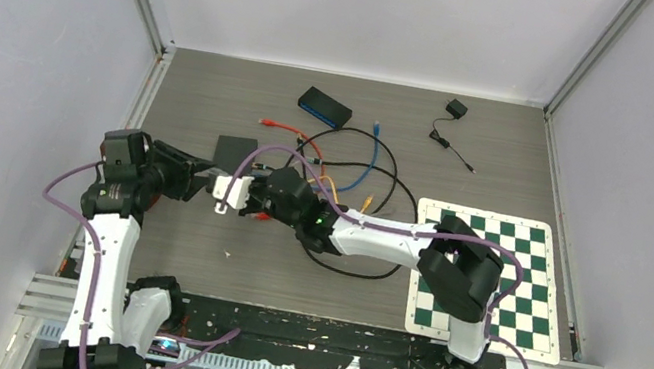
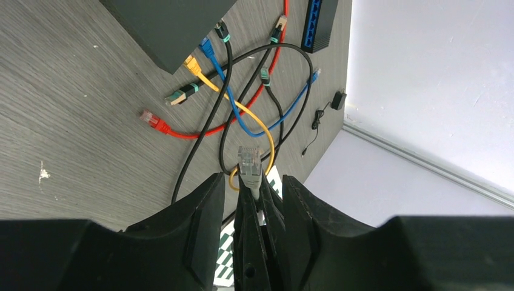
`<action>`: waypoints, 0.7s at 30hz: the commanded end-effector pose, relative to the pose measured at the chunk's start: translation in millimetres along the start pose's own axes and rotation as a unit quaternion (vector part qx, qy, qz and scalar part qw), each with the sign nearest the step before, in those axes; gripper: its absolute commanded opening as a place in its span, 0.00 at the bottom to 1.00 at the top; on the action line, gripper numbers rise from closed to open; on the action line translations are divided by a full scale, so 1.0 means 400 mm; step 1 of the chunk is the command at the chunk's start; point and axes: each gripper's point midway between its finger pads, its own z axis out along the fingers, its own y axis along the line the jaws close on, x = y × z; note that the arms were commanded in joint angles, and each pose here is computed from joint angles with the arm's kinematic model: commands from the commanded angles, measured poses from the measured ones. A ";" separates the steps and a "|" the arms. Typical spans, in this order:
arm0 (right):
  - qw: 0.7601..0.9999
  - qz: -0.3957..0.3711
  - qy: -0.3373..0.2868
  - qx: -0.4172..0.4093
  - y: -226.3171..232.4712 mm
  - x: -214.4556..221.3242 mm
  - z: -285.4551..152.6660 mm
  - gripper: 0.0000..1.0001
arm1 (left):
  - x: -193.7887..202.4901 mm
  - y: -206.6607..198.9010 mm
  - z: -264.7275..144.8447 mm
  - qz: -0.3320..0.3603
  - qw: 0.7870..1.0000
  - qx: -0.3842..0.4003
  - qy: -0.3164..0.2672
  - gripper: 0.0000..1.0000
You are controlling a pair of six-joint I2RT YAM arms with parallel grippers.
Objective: Insert the plug into the switch port
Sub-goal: Pick up the connector from the center of the board.
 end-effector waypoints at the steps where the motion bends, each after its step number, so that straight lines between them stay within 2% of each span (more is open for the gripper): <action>1: 0.998 0.020 -0.057 0.031 -0.076 -0.092 -0.039 0.05 | -0.019 -0.001 -0.004 0.003 1.000 0.000 -0.020 0.41; 15: 0.997 0.026 -0.071 0.019 -0.069 -0.103 -0.048 0.05 | -0.030 0.009 0.018 -0.002 1.000 -0.010 -0.023 0.39; 21: 0.997 0.029 -0.073 0.014 -0.063 -0.103 -0.045 0.05 | -0.029 0.017 0.026 -0.008 1.000 -0.013 -0.020 0.27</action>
